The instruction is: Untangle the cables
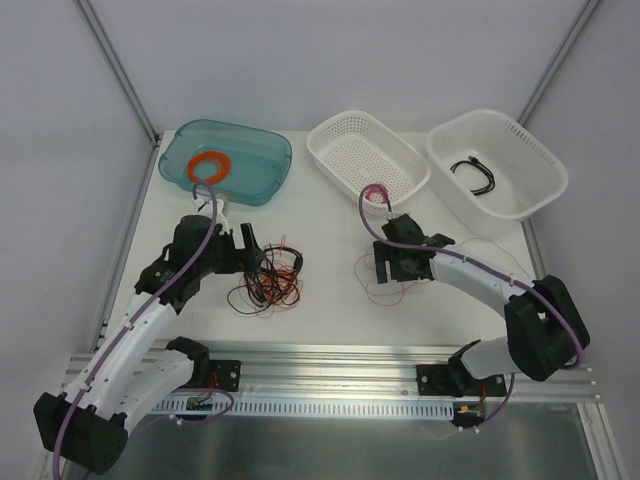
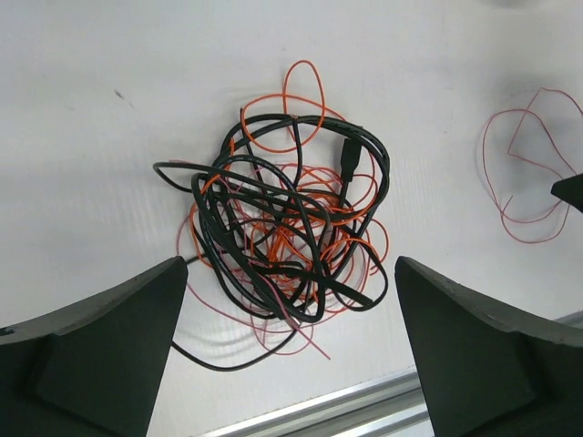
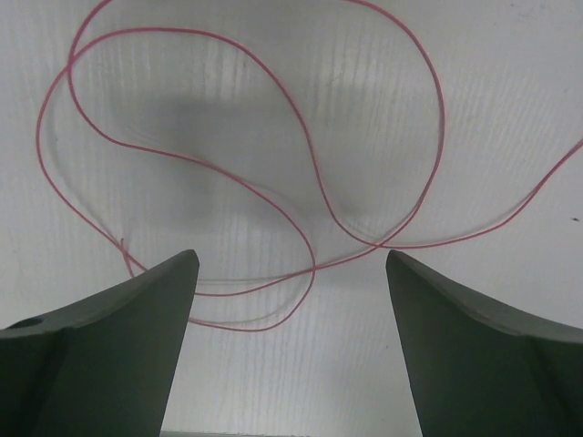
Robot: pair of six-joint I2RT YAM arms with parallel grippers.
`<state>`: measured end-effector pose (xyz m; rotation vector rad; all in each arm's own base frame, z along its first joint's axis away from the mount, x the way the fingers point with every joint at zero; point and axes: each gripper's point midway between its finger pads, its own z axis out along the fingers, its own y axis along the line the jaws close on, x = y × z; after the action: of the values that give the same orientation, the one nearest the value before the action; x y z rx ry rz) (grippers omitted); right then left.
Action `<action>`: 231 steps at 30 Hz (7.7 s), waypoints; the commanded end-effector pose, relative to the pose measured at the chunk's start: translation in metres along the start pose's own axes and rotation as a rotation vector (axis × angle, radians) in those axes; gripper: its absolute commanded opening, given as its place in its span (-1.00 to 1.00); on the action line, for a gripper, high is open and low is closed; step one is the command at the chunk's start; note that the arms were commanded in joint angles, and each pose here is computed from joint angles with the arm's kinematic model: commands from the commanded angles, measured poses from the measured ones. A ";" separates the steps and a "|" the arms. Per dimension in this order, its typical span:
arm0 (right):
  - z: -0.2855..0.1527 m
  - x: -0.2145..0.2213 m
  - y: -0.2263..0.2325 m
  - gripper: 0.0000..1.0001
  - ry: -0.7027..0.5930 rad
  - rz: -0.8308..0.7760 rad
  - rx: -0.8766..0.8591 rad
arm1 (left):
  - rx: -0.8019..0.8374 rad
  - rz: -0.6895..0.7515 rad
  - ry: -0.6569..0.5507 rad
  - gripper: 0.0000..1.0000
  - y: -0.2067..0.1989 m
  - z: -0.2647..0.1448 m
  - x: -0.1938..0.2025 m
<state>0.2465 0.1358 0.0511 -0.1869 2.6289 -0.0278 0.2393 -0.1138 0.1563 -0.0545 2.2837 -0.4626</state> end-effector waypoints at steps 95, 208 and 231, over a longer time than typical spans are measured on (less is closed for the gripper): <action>-0.002 -0.397 0.026 -0.98 -0.707 0.016 -0.207 | -0.131 0.222 -0.158 0.98 0.036 -0.015 -0.010; -0.120 -0.053 0.041 -0.99 -0.454 0.042 -0.220 | -0.147 0.011 0.291 -1.00 -0.034 0.064 0.066; -0.077 0.016 0.035 -0.41 -0.137 0.215 -0.354 | -0.178 -0.018 0.410 -1.00 0.000 0.065 0.096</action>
<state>0.1987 0.1591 0.1245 -0.0754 2.4218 0.4332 0.2336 -0.2023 0.0674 -0.0815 2.6481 -0.5819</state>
